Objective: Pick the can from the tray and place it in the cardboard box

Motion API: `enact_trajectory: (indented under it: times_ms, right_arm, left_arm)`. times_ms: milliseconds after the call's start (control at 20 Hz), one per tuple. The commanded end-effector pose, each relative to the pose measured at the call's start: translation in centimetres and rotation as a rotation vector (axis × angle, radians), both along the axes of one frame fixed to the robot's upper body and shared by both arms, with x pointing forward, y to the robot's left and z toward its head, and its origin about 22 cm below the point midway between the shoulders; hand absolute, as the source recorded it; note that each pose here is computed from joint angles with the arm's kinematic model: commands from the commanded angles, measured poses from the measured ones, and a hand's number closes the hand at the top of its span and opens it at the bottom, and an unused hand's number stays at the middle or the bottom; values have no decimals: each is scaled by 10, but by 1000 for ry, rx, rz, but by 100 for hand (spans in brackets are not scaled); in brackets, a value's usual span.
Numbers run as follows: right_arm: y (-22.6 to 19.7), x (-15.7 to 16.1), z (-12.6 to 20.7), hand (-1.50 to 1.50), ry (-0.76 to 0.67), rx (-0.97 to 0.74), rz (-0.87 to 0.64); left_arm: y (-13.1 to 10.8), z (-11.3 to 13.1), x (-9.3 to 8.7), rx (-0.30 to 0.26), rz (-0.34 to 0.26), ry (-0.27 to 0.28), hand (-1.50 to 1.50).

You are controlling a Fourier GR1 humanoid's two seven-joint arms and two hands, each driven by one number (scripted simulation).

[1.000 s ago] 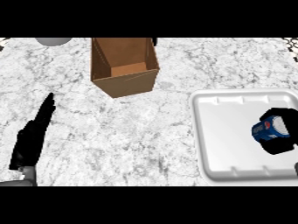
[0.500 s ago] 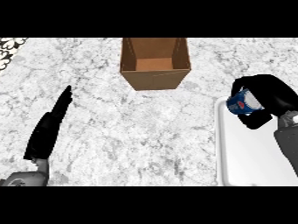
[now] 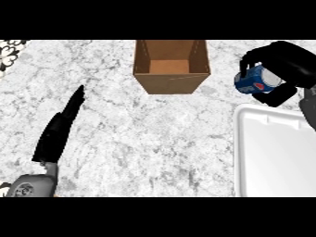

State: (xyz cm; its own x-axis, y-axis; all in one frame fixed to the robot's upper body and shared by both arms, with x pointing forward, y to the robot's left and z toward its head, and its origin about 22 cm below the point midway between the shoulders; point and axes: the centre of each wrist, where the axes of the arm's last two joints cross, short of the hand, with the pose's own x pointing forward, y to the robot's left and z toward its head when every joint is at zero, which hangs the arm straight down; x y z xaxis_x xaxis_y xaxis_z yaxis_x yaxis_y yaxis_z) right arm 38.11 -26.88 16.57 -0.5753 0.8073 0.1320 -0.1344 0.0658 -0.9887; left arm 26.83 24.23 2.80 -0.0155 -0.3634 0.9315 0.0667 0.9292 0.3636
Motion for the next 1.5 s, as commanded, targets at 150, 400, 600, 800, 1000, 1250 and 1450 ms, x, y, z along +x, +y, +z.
enact_trajectory:
  times_ms: [150,400,600,800,1000,1250,1450]
  right_arm:
    - [-3,34,35,150,-17,319,298]
    - [-1,54,44,150,59,513,483]
    - [25,69,61,150,105,574,591]
    - [45,80,74,150,148,579,627]
    - [83,88,69,150,179,550,627]
    - [143,90,77,150,209,488,643]
    - [168,90,64,150,254,434,666]
  left_arm:
    - [-3,-1,3,-2,18,0,0]
    - [1,-2,4,6,38,14,0]
    - [10,-3,10,7,57,17,0]
    - [10,-6,9,-4,73,31,0]
    - [21,-18,-4,11,86,37,0]
    - [26,-17,-7,16,97,43,0]
    - [19,-12,-8,2,133,45,0]
